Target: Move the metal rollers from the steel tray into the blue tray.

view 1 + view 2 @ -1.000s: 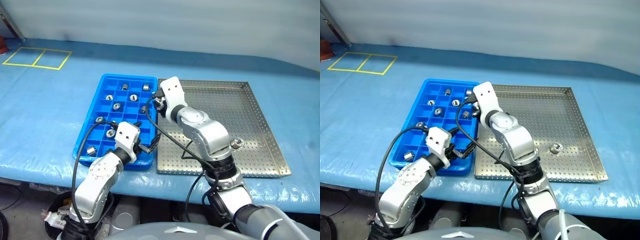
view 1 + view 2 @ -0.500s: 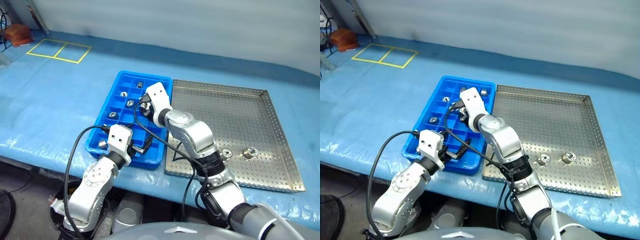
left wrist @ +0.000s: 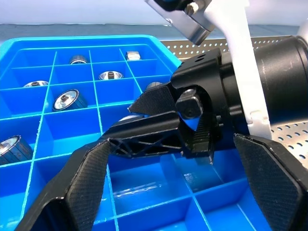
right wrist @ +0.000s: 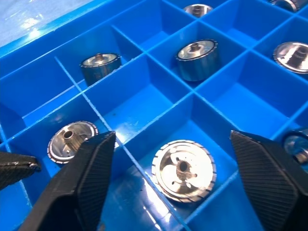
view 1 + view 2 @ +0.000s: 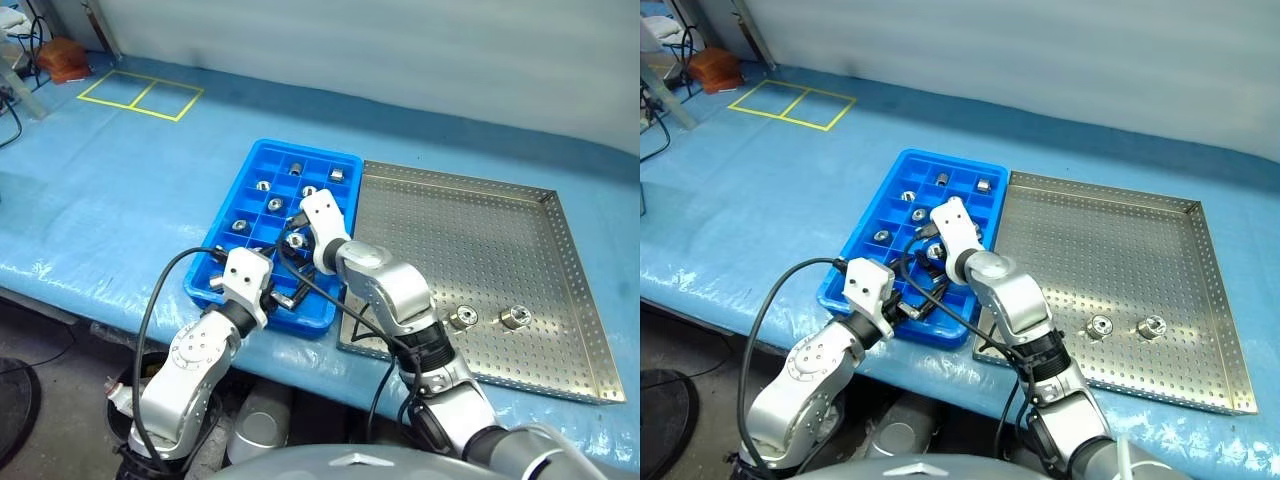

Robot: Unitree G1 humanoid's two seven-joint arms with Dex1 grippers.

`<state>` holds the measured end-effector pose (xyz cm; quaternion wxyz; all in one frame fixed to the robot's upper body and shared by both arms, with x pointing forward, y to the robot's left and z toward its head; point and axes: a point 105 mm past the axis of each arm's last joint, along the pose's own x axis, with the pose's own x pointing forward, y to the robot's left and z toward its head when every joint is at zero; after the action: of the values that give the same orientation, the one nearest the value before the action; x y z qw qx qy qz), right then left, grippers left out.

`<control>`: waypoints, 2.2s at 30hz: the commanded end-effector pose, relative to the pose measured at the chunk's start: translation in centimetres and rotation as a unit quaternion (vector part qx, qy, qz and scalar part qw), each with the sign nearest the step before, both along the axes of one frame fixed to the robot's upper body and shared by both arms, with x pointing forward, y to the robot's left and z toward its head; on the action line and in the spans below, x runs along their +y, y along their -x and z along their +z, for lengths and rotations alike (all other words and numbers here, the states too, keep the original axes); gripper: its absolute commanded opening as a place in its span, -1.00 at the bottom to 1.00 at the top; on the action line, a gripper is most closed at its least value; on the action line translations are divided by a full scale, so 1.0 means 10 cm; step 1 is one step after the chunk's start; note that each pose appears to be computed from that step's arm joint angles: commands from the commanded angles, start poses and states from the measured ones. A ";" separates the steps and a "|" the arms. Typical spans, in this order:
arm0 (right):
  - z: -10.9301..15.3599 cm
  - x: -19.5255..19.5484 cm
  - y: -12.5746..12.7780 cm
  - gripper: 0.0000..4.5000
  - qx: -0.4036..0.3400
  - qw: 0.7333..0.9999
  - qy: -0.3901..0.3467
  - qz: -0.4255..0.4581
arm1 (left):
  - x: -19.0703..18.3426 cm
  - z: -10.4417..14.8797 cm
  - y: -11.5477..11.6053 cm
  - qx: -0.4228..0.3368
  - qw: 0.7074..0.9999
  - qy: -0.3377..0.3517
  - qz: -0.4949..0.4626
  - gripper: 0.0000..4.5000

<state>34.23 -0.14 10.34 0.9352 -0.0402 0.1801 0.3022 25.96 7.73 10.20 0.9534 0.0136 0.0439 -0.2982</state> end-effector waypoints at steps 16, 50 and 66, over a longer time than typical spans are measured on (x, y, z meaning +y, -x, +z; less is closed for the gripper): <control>0.38 -1.67 0.23 0.99 -0.066 0.947 0.017 -0.314 | -0.54 0.03 0.01 -0.016 0.985 -0.003 -0.170 1.00; -0.61 -2.11 0.36 0.72 0.075 0.840 -0.026 -0.536 | -0.77 0.05 0.13 -0.031 0.974 0.002 -0.223 1.00; 0.03 -1.67 0.05 -0.23 -0.032 0.910 -0.010 -0.414 | -0.67 0.09 0.08 -0.039 0.982 0.014 -0.183 1.00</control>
<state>32.72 -18.39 6.89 0.9645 0.0498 0.2121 -0.1493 25.29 1.08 9.58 0.8817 0.0244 0.0320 -0.4701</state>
